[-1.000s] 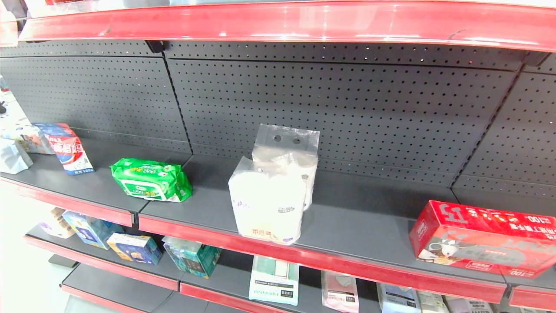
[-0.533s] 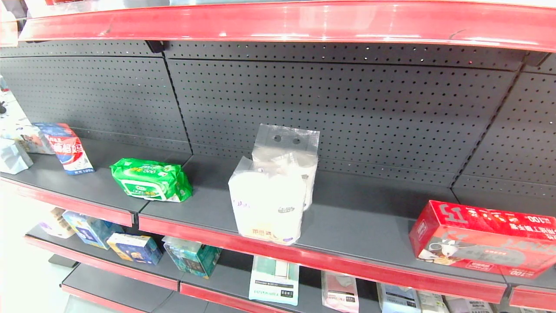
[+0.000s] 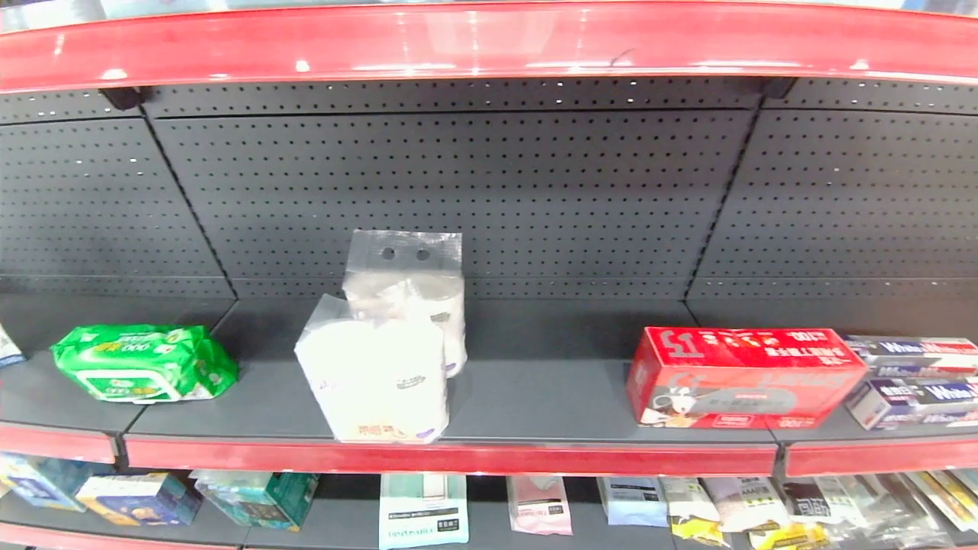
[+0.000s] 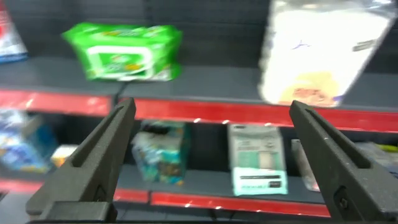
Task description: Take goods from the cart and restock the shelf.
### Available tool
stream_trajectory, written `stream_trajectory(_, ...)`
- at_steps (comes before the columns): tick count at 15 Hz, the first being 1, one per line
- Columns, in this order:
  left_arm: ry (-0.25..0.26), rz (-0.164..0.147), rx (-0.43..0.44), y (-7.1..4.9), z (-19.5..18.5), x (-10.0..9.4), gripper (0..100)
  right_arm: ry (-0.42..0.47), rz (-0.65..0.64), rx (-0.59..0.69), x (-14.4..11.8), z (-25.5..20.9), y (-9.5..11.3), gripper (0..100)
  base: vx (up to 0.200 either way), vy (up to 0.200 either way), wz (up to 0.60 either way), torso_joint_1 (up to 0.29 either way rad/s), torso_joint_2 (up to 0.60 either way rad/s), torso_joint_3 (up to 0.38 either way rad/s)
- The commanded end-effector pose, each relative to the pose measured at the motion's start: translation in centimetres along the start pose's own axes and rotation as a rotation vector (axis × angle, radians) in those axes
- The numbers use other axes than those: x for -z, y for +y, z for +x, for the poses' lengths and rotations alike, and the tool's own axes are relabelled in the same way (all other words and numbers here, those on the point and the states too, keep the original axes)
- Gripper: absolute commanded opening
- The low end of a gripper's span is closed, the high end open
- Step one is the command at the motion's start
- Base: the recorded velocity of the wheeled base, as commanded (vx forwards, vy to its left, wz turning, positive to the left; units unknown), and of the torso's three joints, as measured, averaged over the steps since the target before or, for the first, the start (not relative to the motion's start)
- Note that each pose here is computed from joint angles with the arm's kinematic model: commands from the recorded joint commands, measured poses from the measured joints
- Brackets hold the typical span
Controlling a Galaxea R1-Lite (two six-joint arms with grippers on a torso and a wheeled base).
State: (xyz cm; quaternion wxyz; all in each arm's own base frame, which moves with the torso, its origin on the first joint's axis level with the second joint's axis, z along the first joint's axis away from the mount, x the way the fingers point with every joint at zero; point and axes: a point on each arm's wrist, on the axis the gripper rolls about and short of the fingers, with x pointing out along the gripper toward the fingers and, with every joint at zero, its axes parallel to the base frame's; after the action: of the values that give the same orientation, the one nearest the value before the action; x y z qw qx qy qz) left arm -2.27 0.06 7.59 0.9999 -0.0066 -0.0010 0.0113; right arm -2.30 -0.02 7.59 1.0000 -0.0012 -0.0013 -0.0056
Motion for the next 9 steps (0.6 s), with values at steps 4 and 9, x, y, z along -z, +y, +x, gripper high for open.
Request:
stream_trajectory(4,-0.001,-0.004,0.000,0.0,0.0,0.0,100,0.001,-0.001,-0.001,0.0,0.0,0.0,100,0.000,0.000,-0.15,0.002,0.00,0.001)
stream_trajectory(9,-0.003,-0.002,0.113,-0.3,0.8,-7.8,100,0.001,-0.001,-0.001,0.0,0.0,0.0,100,0.000,0.000,0.00,0.000,0.00,0.000)
